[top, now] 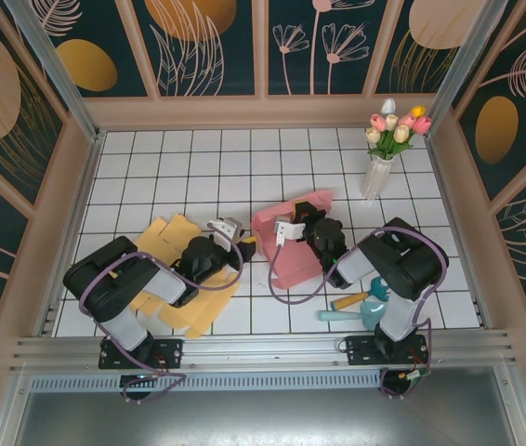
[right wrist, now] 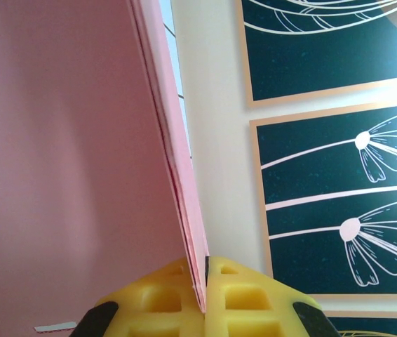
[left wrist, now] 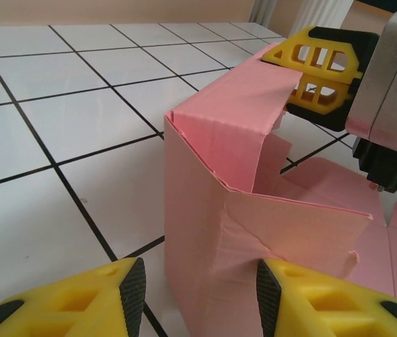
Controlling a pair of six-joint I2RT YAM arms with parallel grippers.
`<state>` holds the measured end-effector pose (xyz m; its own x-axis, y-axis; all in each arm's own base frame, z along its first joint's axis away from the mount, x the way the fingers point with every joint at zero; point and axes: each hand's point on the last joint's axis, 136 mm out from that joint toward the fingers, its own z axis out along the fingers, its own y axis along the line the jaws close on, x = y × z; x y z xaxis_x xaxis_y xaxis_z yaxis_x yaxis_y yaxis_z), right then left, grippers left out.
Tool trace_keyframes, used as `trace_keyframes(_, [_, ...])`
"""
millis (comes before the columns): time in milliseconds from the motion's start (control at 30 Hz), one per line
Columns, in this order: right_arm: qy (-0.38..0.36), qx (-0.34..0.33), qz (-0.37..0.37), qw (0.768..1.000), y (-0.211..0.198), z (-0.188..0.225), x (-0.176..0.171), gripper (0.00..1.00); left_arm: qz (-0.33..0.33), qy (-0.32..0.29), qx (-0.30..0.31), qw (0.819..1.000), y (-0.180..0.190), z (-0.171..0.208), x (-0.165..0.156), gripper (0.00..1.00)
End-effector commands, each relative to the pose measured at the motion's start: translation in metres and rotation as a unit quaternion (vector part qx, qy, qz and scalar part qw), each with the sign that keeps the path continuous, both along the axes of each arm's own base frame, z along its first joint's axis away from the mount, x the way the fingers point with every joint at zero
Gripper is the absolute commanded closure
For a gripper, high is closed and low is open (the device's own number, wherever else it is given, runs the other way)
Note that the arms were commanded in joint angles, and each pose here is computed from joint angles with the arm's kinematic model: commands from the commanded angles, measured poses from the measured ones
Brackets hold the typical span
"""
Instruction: Fold the paper box
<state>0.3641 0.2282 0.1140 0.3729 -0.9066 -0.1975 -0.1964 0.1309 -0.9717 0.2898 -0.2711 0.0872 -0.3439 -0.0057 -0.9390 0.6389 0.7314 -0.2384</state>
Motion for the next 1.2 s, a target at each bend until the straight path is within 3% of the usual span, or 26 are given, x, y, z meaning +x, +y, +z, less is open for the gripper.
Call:
trace_keyframes(0, [0.021, -0.004, 0.005, 1.000, 0.003, -0.013, -0.003, 1.00, -0.018, -0.004, -0.006, 1.000, -0.008, 0.004, 0.002, 0.52])
trace_keyframes(367, [0.024, -0.003, 0.005, 1.000, 0.006, -0.016, -0.003, 1.00, -0.044, -0.004, -0.040, 0.998, -0.019, 0.019, -0.003, 0.50])
trace_keyframes(967, [0.030, -0.007, 0.004, 1.000, 0.006, -0.021, -0.003, 1.00, -0.080, 0.019, -0.047, 0.995, -0.029, 0.005, -0.012, 0.49])
trace_keyframes(1167, [0.028, -0.006, 0.005, 1.000, 0.006, -0.019, -0.003, 1.00, -0.077, 0.036, -0.021, 0.996, -0.033, -0.011, -0.005, 0.49])
